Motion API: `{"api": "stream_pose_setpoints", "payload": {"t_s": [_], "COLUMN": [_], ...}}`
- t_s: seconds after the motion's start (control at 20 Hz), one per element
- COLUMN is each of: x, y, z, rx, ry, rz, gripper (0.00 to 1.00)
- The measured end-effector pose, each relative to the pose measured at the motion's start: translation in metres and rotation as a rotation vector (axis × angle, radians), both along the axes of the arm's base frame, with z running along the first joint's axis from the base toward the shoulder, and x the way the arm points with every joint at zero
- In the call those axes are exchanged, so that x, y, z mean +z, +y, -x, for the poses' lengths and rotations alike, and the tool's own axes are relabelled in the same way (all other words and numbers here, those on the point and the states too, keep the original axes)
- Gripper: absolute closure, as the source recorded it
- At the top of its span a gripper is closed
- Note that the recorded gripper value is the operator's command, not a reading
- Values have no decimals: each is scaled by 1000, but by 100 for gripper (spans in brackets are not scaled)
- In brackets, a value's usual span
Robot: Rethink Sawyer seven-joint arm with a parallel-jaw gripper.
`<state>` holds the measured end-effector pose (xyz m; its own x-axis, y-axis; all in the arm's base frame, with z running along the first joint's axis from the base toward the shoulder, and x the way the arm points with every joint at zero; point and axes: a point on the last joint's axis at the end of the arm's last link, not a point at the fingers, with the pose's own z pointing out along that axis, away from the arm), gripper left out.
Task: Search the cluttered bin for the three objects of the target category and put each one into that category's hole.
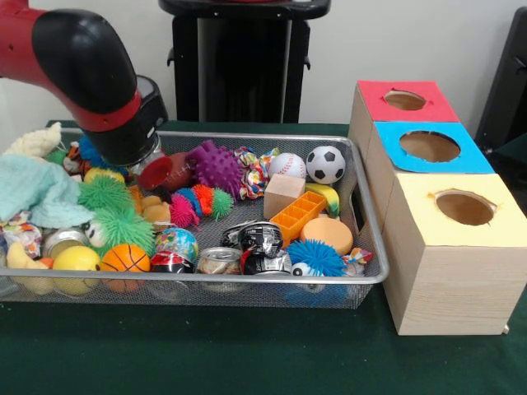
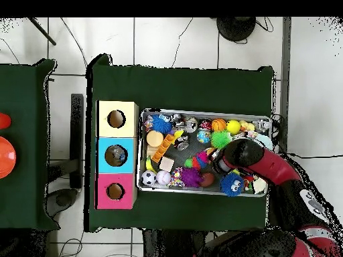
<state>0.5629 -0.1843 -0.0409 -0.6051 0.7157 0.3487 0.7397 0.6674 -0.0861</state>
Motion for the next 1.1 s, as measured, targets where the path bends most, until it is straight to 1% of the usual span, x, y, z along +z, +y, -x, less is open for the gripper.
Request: {"api": "stream_pose_setpoints", "payload": {"t_s": [0.2,0.3,0.45,0.65,0.8,0.9,1.0,1.1], "x": [14,27,38,50,50,44,36,23], "y": [6,15,22,33,43,51,59,71], "z": [1,0,1,1,1,1,1,1], "rx": [6,15,25,42,56,65,74,88], "ry": [-5,-15,-21,-26,-23,-21,-24,-36], "rz": [-5,-14,-18,-19,-25,-32,-36,-34], "gripper": [0,0,0,0,0,0,0,0]}}
